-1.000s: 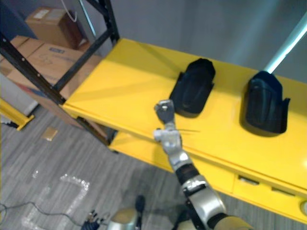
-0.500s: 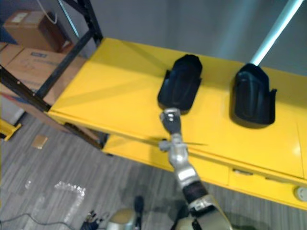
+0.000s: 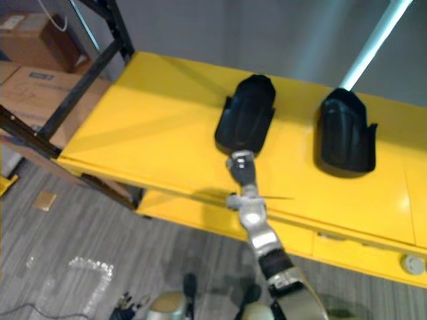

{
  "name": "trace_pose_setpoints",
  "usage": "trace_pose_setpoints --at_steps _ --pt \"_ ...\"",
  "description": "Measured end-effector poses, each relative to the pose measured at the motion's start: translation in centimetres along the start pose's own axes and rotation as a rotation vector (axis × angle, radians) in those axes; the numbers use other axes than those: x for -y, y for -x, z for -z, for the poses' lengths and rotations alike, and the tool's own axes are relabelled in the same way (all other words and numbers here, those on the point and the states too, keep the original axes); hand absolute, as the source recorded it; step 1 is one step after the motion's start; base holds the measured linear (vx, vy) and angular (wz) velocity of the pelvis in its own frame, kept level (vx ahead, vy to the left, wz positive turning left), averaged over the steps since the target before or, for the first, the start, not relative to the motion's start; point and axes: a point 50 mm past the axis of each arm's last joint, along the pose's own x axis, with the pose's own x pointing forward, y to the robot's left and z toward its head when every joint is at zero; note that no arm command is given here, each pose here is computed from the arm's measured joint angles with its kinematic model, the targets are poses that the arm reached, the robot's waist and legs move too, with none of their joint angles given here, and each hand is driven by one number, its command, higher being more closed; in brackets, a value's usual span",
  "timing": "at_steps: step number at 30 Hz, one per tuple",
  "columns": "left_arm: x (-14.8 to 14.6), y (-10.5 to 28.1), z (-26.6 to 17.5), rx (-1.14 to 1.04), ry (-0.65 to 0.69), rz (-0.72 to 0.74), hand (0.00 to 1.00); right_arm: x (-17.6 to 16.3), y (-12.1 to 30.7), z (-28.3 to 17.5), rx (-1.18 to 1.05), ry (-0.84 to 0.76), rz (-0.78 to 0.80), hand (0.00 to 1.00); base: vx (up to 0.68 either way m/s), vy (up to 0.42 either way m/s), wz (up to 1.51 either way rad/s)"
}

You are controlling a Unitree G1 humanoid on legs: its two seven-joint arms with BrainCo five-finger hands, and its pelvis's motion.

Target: Walk over and take plastic housings, then place them on the shelf

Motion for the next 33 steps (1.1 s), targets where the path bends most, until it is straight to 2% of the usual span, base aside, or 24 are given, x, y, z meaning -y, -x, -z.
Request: trace_pose_setpoints --at_steps 12,18,19,24,29,31,33 --pt "0.0 0.0 0.0 0.0 -0.001 -0.004 0.0 0.3 -1.0 -0.3 0.001 0.006 0.042 1.0 0.0 0.005 0.06" --pt "0.1 0.0 0.0 0.0 -0.007 -0.003 0.0 0.5 0.0 -1.1 0.046 -0.032 0.064 1.0 0.01 0.003 -0.03" --pt "0.0 0.0 0.0 -0.001 -0.014 -0.004 0.0 0.5 1.3 -1.8 0.094 -0.066 0.069 0.0 0.03 0.012 -0.21" --pt "-1.0 0.1 1.0 -0.053 -0.063 -0.031 0.0 2.3 5.7 -4.8 0.269 -0.118 0.107 0.0 0.04 0.006 -0.6" --pt "-2.7 0.3 1.9 -0.108 -0.136 -0.065 0.0 10.9 9.8 -4.5 0.267 0.012 0.505 0.0 0.05 0.001 -0.72" --pt "-2.6 0.3 2.1 -0.121 -0.136 -0.063 0.0 15.7 13.2 -2.6 0.134 0.108 0.743 0.0 0.04 0.032 -0.85" --pt "-2.3 0.3 2.3 -0.128 -0.133 -0.057 0.0 17.5 15.4 -1.5 0.042 0.158 0.834 0.0 0.0 0.029 -0.73"
